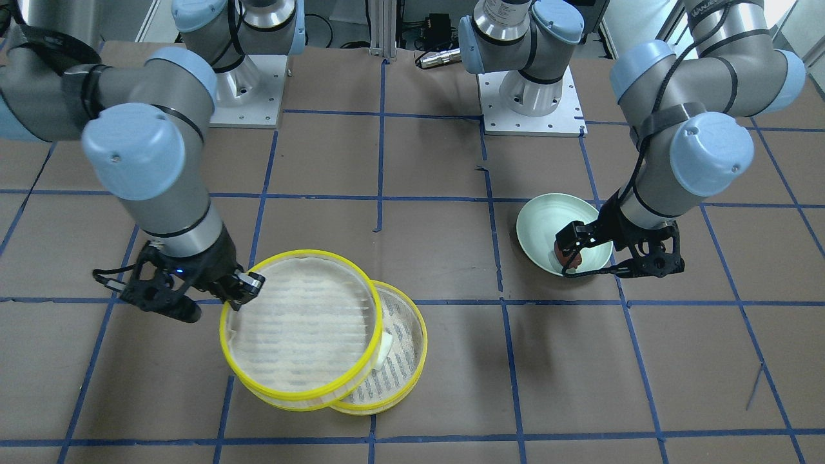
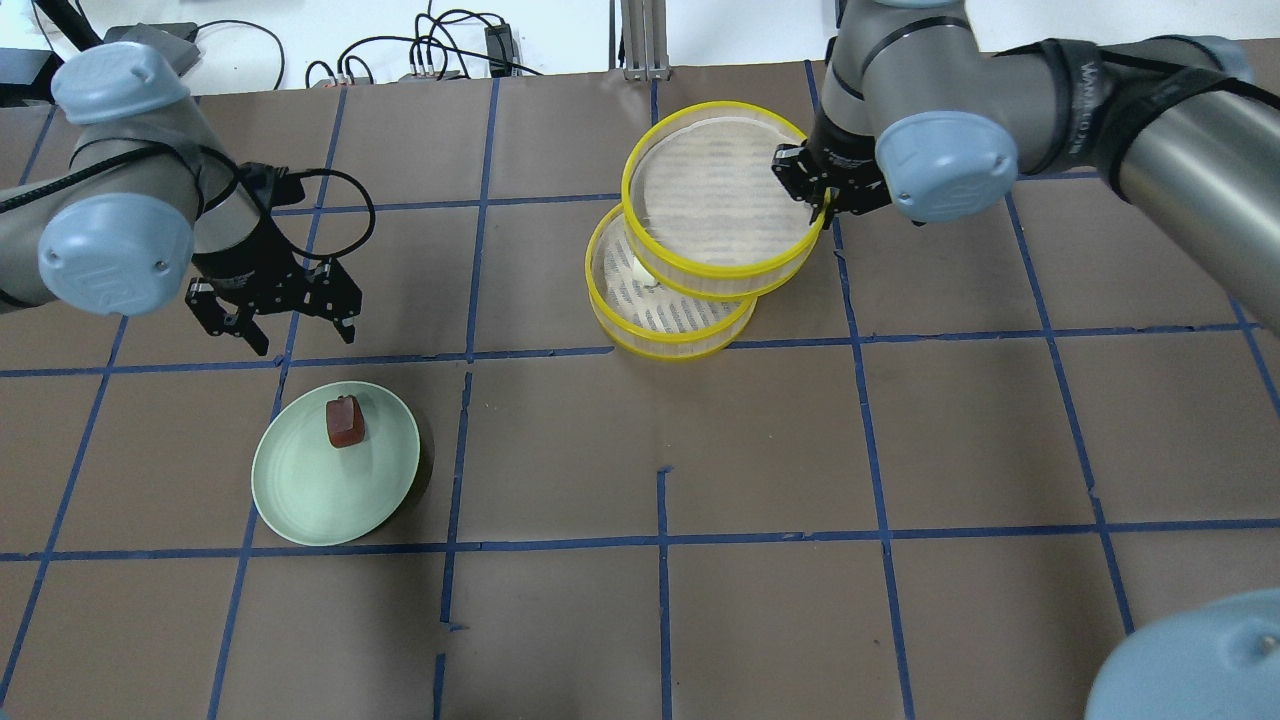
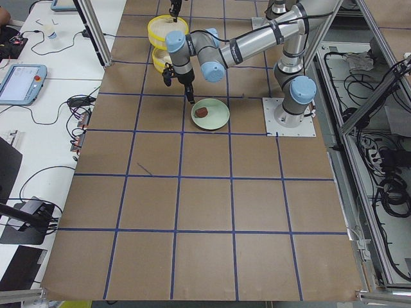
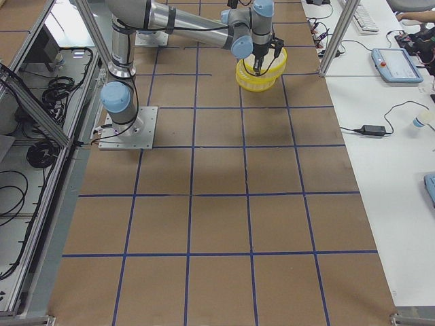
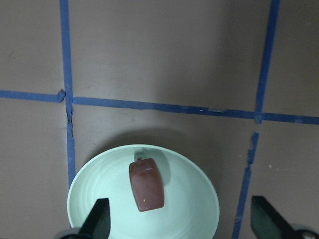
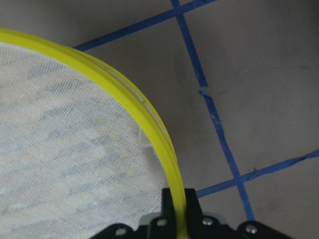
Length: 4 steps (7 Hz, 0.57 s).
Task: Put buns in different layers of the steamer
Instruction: 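Restack the top tier with the right gripper while the left moves to the plate, then grasp the dark red bun on the plate with the left gripper and lift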
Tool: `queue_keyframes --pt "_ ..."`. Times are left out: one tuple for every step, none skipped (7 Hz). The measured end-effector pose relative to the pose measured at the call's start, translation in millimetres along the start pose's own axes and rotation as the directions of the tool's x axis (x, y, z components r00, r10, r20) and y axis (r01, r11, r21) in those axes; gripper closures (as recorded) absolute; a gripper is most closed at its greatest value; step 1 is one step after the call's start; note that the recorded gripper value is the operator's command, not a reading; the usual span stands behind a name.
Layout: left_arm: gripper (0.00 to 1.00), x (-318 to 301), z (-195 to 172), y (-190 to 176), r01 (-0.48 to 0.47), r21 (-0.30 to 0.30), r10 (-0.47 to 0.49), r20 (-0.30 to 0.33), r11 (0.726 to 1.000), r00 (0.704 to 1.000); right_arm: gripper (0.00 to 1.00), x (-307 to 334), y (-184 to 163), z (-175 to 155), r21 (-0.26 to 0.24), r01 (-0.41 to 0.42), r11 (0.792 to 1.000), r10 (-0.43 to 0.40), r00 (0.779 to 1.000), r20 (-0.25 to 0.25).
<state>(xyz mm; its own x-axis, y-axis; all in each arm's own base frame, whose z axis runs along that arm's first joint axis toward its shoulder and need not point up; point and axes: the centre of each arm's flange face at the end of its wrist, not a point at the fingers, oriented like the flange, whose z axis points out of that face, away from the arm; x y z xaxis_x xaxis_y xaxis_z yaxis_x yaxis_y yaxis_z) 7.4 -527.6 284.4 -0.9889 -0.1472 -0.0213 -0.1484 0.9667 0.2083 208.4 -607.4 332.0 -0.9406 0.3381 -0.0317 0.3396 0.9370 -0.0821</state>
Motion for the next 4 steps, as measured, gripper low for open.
queue_keyframes --pt "0.00 -10.2 23.1 3.8 0.018 -0.049 -0.019 -0.007 0.999 1.000 0.86 -13.9 1.5 8.7 -0.005 -0.011 1.000 0.011 1.000 -0.011" --pt "0.00 -13.1 44.5 5.6 0.029 -0.087 -0.030 -0.013 0.996 0.999 0.86 -20.1 2.2 19.6 -0.017 -0.014 1.000 0.013 1.000 -0.024" --pt "0.00 -13.5 58.5 4.1 0.035 -0.102 -0.037 -0.015 0.994 0.999 0.86 -24.1 3.0 29.1 -0.026 -0.011 1.000 0.010 0.999 -0.034" --pt "0.05 -13.3 69.0 0.9 0.048 -0.112 -0.050 -0.018 0.993 0.999 0.86 -27.8 4.8 33.7 -0.030 -0.006 1.000 0.005 0.999 -0.038"
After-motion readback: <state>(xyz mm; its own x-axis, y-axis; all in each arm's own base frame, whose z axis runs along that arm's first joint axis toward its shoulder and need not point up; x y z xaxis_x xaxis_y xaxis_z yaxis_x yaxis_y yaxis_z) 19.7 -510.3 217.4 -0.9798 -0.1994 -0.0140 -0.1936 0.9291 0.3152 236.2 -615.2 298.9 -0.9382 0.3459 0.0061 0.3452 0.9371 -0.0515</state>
